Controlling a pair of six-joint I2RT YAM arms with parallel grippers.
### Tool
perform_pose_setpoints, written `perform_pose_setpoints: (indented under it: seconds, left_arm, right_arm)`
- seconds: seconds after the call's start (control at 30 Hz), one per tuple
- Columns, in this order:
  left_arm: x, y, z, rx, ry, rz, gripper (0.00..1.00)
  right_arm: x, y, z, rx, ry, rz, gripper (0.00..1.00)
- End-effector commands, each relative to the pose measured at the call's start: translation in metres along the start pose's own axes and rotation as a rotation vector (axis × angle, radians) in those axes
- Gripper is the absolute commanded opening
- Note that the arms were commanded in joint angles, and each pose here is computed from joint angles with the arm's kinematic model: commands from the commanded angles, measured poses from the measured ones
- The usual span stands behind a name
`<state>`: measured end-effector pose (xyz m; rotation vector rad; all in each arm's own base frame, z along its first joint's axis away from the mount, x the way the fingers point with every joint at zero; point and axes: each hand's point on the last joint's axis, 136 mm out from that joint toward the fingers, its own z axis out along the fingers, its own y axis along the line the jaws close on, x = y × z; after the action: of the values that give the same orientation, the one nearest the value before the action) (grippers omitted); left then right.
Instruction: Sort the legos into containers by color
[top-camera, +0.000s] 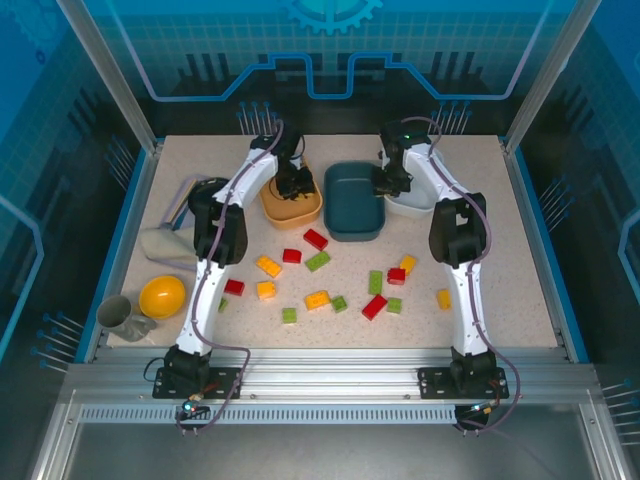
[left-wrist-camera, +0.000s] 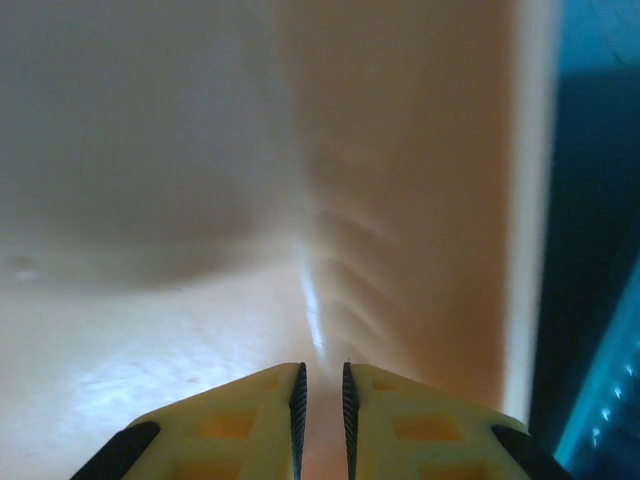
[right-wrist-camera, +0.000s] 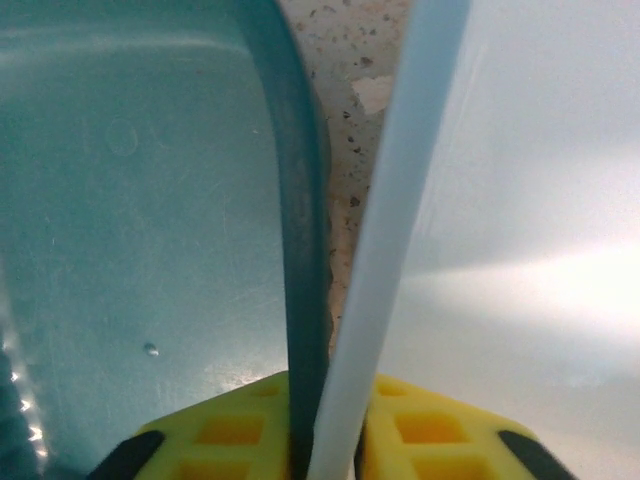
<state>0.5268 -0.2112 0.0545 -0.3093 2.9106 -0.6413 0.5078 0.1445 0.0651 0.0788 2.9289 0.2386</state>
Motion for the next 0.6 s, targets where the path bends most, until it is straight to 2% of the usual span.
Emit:
perform_pose_setpoints:
  seconds: [0.0,0.13,0.23,0.47,0.57]
  left_arm:
    - [0.017,-0.024,-0.003,0.056,0.042,0.14,0.19]
    - [0.022,-0.017,-0.006,0.013,0.044,0.16,0.16]
    - [0.019,-0.014,-0.018,-0.018,0.015,0.182,0.16]
    - [0.012,-0.017,-0.048,-0.051,-0.045,0.19,0.17]
    - [0.007,-0.013,-0.065,-0.099,-0.101,0.166,0.22]
  right_arm:
    - [0.006,0.004,0.0,-0.016,0.033,0.008,0.31]
    - [0.01,-0.005,-0.015,-0.015,0.014,0.017,0.51]
    - [0.01,-0.01,-0.04,-0.035,-0.042,0.029,0.59]
    - [0.012,-0.062,-0.078,-0.054,-0.133,0.222,0.61]
    - [0.009,-0.079,-0.08,-0.05,-0.137,0.266,0.57]
